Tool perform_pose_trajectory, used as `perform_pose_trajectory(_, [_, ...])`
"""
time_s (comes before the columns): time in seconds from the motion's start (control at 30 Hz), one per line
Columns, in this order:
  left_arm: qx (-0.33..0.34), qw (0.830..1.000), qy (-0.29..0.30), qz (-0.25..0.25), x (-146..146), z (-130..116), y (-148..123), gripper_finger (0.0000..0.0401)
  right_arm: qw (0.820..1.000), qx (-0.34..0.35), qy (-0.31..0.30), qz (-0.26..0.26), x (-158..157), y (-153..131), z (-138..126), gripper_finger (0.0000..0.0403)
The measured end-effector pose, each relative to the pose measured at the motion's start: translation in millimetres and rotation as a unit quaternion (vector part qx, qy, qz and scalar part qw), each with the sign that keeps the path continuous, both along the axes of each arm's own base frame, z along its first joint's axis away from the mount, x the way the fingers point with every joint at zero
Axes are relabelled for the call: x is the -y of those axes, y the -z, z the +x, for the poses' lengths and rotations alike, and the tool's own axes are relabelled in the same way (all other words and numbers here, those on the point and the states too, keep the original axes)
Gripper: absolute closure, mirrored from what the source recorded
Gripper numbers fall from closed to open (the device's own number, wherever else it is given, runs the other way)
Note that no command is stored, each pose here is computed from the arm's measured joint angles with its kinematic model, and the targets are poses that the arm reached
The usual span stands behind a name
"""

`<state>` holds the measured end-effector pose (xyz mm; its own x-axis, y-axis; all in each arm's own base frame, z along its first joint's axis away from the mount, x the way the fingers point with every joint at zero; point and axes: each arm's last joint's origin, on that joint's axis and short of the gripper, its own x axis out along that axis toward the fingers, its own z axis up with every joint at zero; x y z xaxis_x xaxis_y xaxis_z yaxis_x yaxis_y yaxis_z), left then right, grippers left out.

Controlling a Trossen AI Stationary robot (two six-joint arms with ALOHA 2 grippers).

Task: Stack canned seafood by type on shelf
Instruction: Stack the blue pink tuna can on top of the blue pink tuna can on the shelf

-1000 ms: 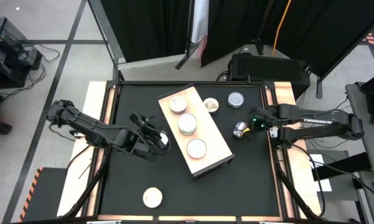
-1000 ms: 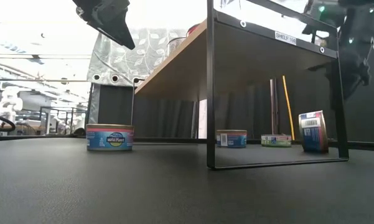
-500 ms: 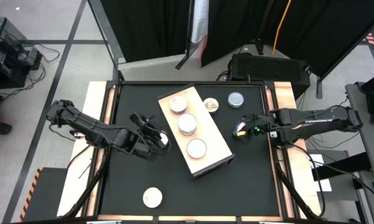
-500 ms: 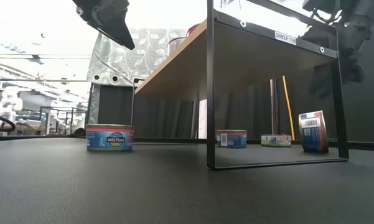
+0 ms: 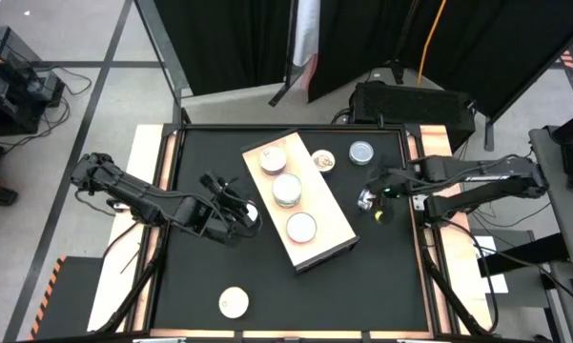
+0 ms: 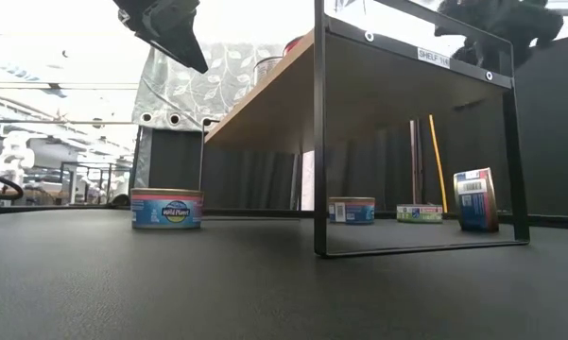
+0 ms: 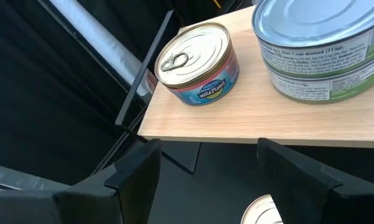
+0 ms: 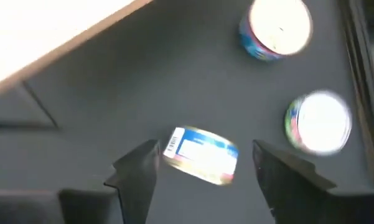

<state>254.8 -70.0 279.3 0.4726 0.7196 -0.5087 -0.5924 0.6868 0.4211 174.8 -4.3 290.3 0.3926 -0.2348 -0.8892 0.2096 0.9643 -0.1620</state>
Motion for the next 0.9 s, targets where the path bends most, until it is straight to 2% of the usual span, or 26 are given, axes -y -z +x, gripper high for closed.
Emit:
perform_pose_trajectory(0.17, [0.0,1.0,0.0,0.0,0,0,0,0.0134,0.985,-0.114,-0.122,-0.041,0,17,24,0.0123])
perform_pose_trajectory(0.33, [0.0,1.0,0.0,0.001,0,0,0,0.0134,0.953,-0.197,-0.224,-0.056,-1,33,36,0.0106])
perform_pose_trajectory(0.5, [-0.002,1.0,0.0,0.001,0,0,0,0.0134,0.917,-0.236,-0.313,-0.072,-1,42,43,0.0105])
perform_pose_trajectory(0.63, [-0.002,1.0,0.0,0.002,0,0,0,0.0134,0.9,-0.258,-0.344,-0.069,3,47,44,0.0105])
perform_pose_trajectory(0.9, [-0.003,1.0,0.001,0.002,0,0,0,0.0134,0.892,-0.278,-0.353,-0.056,18,57,50,0.0088])
